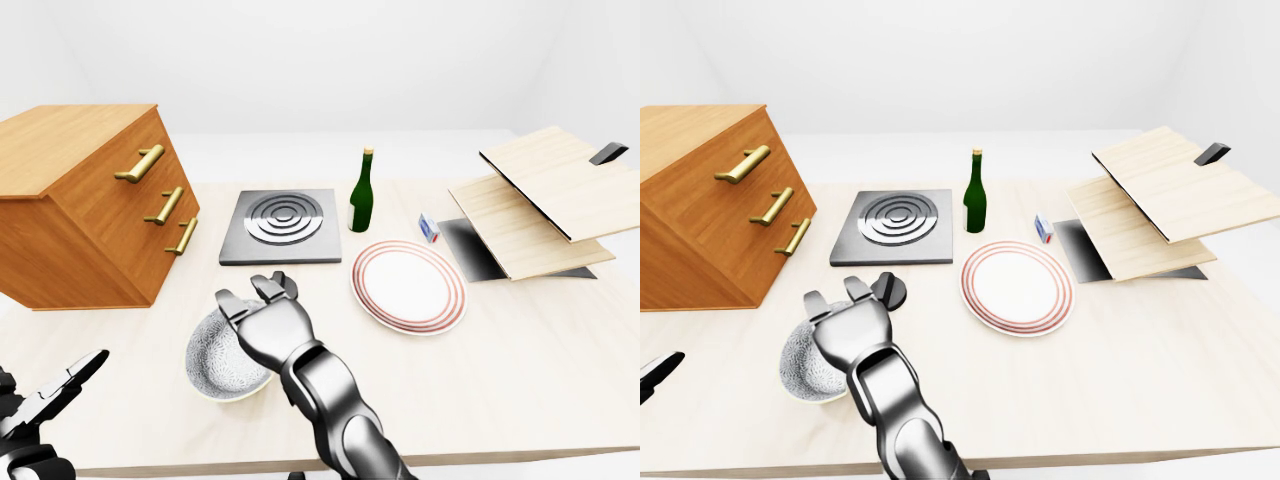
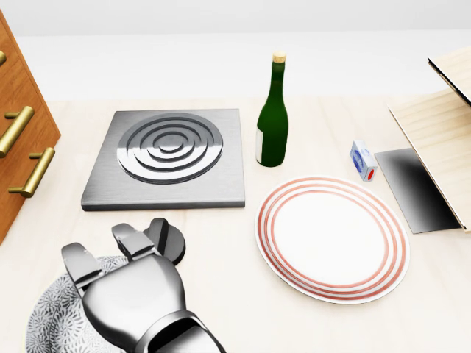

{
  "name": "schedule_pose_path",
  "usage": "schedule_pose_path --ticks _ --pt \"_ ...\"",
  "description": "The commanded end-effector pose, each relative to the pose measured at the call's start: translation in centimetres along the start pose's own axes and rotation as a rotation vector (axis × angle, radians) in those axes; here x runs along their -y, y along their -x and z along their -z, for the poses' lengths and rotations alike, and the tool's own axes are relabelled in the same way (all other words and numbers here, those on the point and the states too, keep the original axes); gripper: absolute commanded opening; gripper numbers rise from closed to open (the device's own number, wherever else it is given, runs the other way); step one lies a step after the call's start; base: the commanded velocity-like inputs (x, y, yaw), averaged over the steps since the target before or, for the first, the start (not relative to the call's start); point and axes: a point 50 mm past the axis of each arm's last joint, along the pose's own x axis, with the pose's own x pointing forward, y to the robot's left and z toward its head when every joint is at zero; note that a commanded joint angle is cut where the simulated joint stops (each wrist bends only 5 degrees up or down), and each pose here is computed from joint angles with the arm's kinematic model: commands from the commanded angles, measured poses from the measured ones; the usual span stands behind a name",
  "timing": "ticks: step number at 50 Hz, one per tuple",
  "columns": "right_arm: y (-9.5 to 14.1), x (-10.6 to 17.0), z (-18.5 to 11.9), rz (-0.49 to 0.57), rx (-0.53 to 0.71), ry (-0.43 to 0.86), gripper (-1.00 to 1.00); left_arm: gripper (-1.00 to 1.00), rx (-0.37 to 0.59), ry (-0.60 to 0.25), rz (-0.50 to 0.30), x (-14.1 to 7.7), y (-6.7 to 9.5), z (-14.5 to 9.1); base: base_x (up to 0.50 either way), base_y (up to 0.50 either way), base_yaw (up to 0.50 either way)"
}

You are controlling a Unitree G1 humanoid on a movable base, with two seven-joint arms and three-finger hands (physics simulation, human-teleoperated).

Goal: Pick up the akita bowl and put it on the plate.

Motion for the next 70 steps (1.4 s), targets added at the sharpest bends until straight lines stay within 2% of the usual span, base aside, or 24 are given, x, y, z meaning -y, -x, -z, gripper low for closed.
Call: schedule_pose_path --ticks 1,53,70 --pt "-0.8 -0.3 0.4 -0.029 -0.012 -0.002 0.97 1.0 0.002 0.004 0.0 0.0 0.0 0.0 0.0 0.0 0.0" --pt "-2.4 -2.4 0.5 -0.15 -0.003 -0.001 0.97 1.0 -0.007 0.004 0.004 0.2 -0.1 0.2 0.0 0.0 0.0" --pt "-2.8 -4.1 -0.3 -0.225 0.024 0.012 0.97 1.0 -0.006 0.003 0.007 0.2 0.0 0.1 0.0 0.0 0.0"
